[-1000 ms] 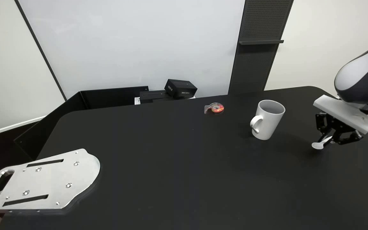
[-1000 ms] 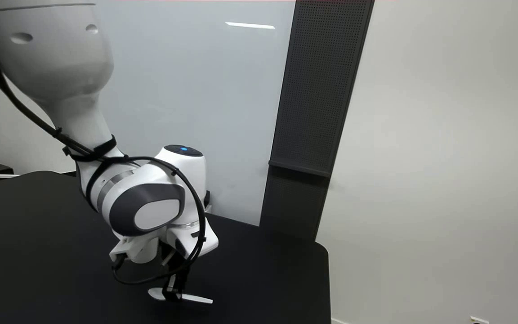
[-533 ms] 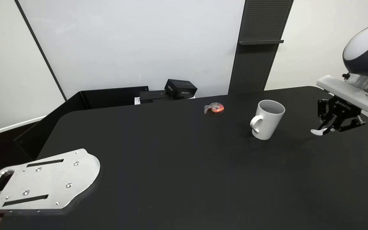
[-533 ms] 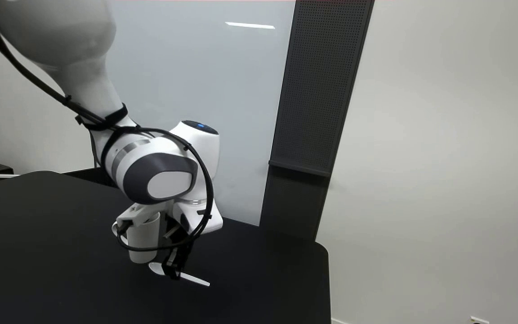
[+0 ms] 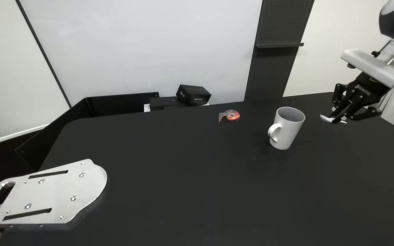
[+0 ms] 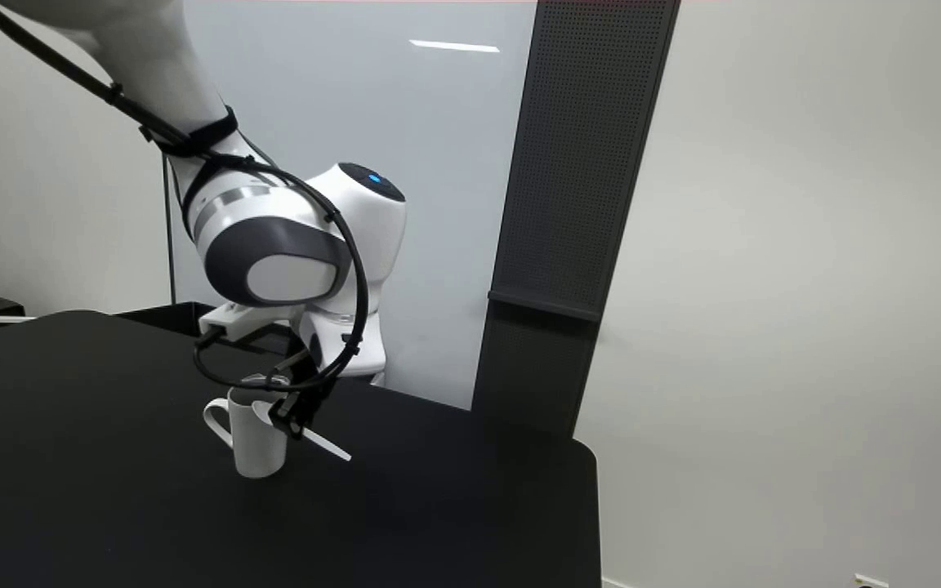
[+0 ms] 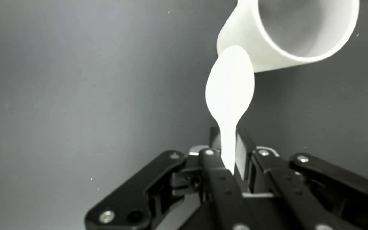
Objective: Pick up the white spoon and put it inside the light grey cup
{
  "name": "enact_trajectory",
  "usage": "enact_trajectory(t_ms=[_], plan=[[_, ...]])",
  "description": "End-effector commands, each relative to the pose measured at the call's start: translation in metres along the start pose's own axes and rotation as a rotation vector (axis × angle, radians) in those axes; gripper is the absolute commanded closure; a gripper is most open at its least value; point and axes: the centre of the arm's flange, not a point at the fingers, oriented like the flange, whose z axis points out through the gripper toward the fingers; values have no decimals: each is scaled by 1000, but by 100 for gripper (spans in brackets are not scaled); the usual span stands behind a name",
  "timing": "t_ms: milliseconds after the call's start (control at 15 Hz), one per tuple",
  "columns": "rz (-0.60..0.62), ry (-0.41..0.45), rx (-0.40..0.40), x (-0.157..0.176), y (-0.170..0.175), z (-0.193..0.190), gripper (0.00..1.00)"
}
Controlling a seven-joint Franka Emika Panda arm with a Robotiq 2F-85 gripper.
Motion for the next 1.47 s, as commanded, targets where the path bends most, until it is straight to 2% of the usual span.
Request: enact_trajectory(t_ms=[0,200,533,1400], plan=[[14,-93,53,-17,-5,-19,96],[9,-168,106,-31,-7,-31,96],[5,-251,135,-48,-11,-42,96],[-69,-481,149,-75,-7,-25,96]])
